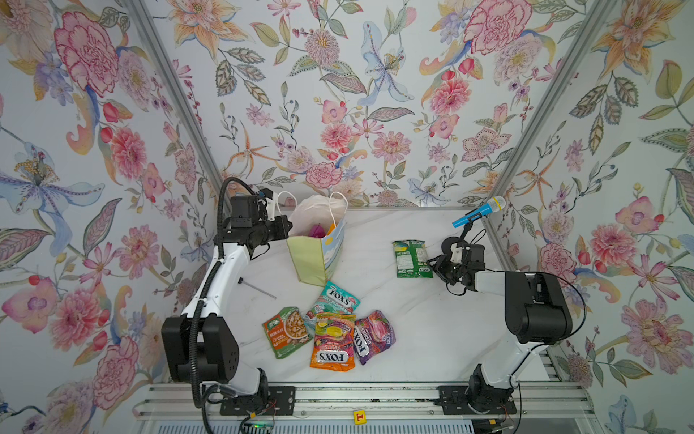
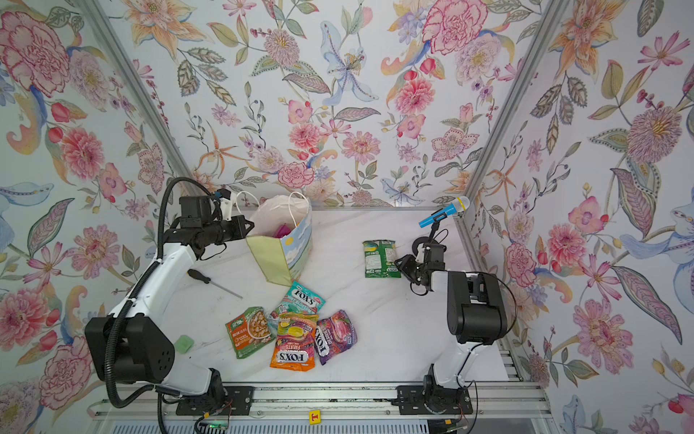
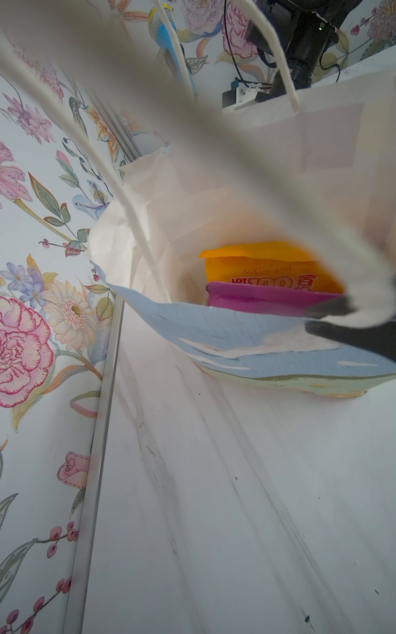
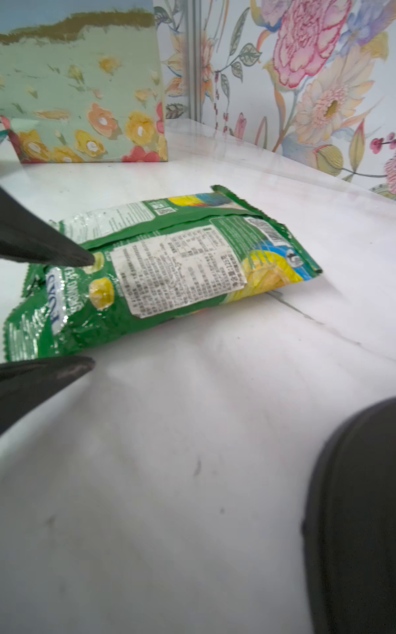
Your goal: Place the snacks into the paper bag
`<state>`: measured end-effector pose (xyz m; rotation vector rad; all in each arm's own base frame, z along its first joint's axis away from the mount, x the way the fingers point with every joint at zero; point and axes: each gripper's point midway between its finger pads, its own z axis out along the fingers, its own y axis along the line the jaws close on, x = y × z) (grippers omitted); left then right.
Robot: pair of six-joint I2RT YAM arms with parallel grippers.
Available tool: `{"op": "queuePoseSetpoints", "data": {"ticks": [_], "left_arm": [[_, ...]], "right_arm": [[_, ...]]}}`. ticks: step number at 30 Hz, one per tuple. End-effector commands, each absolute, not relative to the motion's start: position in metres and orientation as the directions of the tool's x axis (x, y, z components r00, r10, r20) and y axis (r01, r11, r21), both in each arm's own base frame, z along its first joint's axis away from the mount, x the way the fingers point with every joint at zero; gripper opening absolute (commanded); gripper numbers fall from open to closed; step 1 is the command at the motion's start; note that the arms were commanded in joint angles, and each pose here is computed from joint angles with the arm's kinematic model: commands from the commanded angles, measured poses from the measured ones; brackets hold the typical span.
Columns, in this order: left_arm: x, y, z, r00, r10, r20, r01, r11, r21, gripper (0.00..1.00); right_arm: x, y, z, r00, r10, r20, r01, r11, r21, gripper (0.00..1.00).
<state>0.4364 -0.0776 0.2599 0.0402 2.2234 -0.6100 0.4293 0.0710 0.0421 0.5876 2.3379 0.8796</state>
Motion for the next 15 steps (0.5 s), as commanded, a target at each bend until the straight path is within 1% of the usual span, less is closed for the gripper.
{"op": "queuePoseSetpoints", "data": {"ticks": [1,10,15], "left_arm": [[0.435,-0.078,0.256,-0.685,-0.174,-0.707,0.219,0.877,-0.428,0.00],[0.434,-0.079,0.254,-0.687,-0.174,-0.706,0.221,0.875,-0.431,0.00],[0.433,-0.079,0.255,-0.686,-0.167,-0.708,0.225,0.877,-0.425,0.00]], "right_arm": [[0.425,0.086,0.041,-0.751,0.573,-0.328,0.178,0.654,0.736,0.43],[0.410,0.128,0.047,-0.785,0.533,-0.315,0.137,0.646,0.751,0.43],[0.414,0.128,0.079,-0.760,0.533,-0.372,0.108,0.668,0.736,0.44]]}}
